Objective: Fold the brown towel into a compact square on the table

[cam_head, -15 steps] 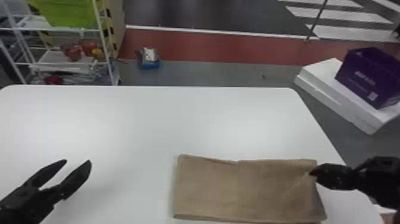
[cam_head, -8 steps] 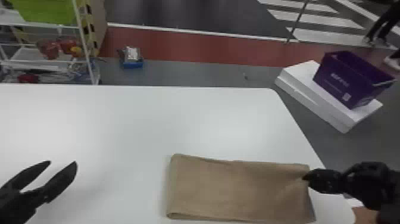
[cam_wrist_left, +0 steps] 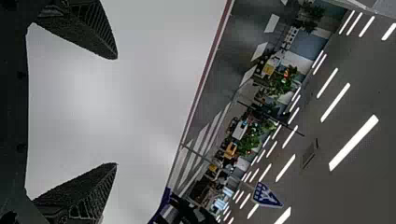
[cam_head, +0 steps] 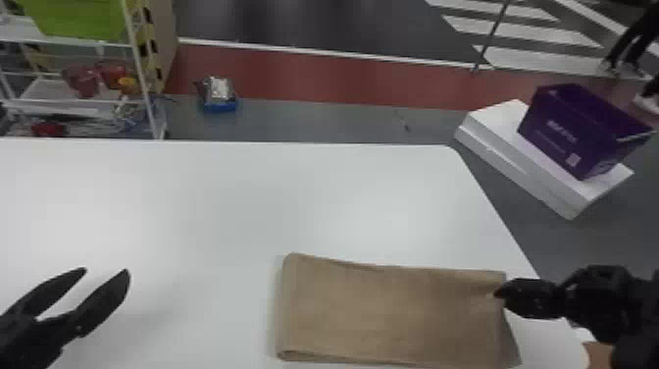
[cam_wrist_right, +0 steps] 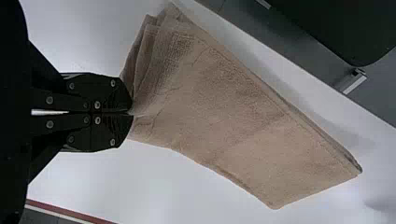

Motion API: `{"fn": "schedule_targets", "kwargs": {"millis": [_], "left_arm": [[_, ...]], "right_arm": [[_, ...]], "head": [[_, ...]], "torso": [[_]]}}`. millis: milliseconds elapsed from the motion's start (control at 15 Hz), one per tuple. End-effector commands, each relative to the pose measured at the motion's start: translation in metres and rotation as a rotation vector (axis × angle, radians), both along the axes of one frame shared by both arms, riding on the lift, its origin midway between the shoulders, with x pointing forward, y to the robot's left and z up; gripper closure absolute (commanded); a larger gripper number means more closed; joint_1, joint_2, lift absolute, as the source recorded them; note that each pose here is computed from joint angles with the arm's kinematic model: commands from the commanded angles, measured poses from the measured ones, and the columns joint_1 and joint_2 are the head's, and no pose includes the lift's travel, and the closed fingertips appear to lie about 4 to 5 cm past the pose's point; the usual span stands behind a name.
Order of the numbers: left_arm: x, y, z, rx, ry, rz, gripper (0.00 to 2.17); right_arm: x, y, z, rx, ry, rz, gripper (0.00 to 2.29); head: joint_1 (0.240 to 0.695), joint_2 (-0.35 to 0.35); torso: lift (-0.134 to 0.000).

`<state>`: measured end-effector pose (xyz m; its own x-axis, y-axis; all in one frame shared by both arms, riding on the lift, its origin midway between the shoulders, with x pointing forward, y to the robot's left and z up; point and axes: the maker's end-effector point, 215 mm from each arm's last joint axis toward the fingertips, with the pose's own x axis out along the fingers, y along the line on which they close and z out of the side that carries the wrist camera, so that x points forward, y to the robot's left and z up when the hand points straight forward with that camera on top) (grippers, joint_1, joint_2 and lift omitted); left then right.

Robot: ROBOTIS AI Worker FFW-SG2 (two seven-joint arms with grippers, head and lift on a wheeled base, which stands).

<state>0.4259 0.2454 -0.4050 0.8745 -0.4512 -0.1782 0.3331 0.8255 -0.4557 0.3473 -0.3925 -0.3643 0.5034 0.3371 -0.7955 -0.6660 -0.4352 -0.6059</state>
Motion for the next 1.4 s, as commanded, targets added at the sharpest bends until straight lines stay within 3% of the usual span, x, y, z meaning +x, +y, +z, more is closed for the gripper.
{"fn": "schedule_targets", "kwargs": {"millis": [0, 267, 733, 1200, 1267, 1333], "left_arm": [[0.002, -0.004, -0.003, -0.009, 0.005, -0.003, 0.06], [0.001, -0.008, -0.007, -0.011, 0.010, -0.010, 0.06], [0.001, -0.010, -0.009, -0.014, 0.015, -0.012, 0.06], [0.001, -0.011, -0.013, -0.019, 0.021, -0.014, 0.06], [0.002, -0.011, -0.011, -0.018, 0.017, -0.014, 0.06], [0.002, -0.011, -0.012, -0.019, 0.020, -0.014, 0.06]], "right_arm": [[-0.008, -0.009, -0.014, -0.015, 0.037, -0.018, 1.29], [-0.014, -0.011, -0.035, -0.054, 0.079, 0.002, 1.29], [0.018, -0.013, -0.012, -0.035, 0.013, -0.013, 1.29], [0.018, -0.025, -0.042, -0.078, 0.086, -0.031, 1.26], [0.019, -0.026, -0.041, -0.078, 0.086, -0.039, 0.94], [0.022, -0.027, -0.040, -0.071, 0.086, -0.051, 0.39]], "head": [[0.695, -0.211], [0.695, -0.240], [0.695, -0.235], [0.695, -0.251], [0.695, -0.255], [0.695, -0.256]], "torso": [[-0.134], [-0.134], [-0.134], [-0.134], [-0.134], [-0.134]]}}
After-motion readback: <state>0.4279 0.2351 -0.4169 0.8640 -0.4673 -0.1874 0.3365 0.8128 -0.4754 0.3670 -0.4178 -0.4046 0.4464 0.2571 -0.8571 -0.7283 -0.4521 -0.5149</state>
